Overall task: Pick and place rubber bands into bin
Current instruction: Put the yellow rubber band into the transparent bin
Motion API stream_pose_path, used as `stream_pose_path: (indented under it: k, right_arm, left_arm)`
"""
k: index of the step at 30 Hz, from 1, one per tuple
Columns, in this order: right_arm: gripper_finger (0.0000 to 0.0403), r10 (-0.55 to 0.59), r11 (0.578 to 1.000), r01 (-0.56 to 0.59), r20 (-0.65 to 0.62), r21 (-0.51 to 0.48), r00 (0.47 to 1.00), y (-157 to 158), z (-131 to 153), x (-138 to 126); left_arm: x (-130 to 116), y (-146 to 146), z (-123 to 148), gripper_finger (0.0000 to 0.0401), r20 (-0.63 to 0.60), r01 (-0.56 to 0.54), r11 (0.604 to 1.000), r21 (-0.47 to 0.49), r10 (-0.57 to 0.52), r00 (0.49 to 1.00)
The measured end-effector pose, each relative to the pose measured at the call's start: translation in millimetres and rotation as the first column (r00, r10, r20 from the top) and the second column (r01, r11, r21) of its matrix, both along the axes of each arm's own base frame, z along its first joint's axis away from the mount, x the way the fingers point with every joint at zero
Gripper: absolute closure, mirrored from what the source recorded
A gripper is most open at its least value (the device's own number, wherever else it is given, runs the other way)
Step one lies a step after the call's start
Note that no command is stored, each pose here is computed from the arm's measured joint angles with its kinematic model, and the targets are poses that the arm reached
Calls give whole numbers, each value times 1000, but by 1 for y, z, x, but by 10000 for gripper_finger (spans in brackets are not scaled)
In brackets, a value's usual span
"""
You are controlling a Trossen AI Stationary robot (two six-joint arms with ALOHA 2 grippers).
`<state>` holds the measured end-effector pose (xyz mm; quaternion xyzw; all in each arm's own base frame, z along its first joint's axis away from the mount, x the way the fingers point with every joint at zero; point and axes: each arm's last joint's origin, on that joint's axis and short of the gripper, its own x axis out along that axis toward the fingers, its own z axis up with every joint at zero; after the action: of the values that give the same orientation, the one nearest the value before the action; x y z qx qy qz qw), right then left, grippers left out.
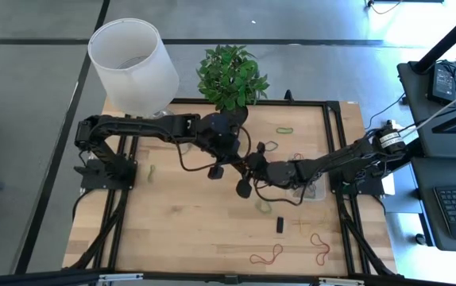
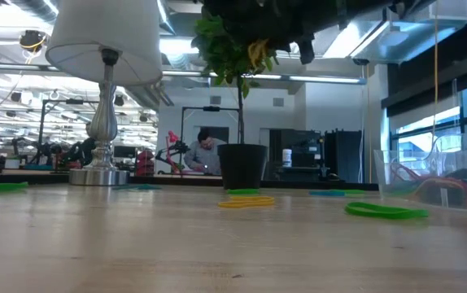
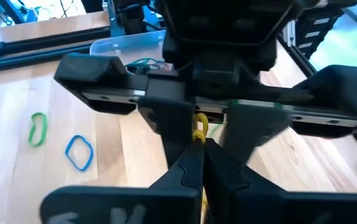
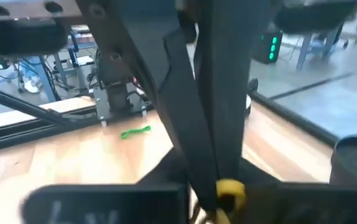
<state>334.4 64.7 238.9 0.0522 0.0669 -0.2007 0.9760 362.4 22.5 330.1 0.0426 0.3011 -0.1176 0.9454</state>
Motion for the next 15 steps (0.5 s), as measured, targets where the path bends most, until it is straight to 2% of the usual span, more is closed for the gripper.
stream_pose_path:
  k: [2, 5, 8, 12, 15]
  right_arm:
    - [386, -3, 1000, 3, -11, 25, 1000, 0, -2, 0]
    - [374, -19, 998, 19, 2, 56, 1000, -1, -2, -1]
    - [373, -26, 998, 27, -7, 55, 1000, -1, -3, -1]
    - [398, -15, 998, 16, -12, 55, 1000, 0, -4, -1]
    - [395, -18, 998, 19, -22, 53, 1000, -1, -5, -1]
  left_arm:
    - [0, 2, 0, 398, -1, -3, 1000, 2, 3, 1000]
    - [0, 6, 0, 398, 4, -15, 1000, 1, 15, 1000]
    - [0, 9, 1, 397, 12, -27, 1000, 1, 27, 1000]
    - [-1, 10, 3, 396, 18, -47, 999, 16, 47, 999]
    - [-1, 11, 2, 385, 16, -64, 997, 47, 63, 998]
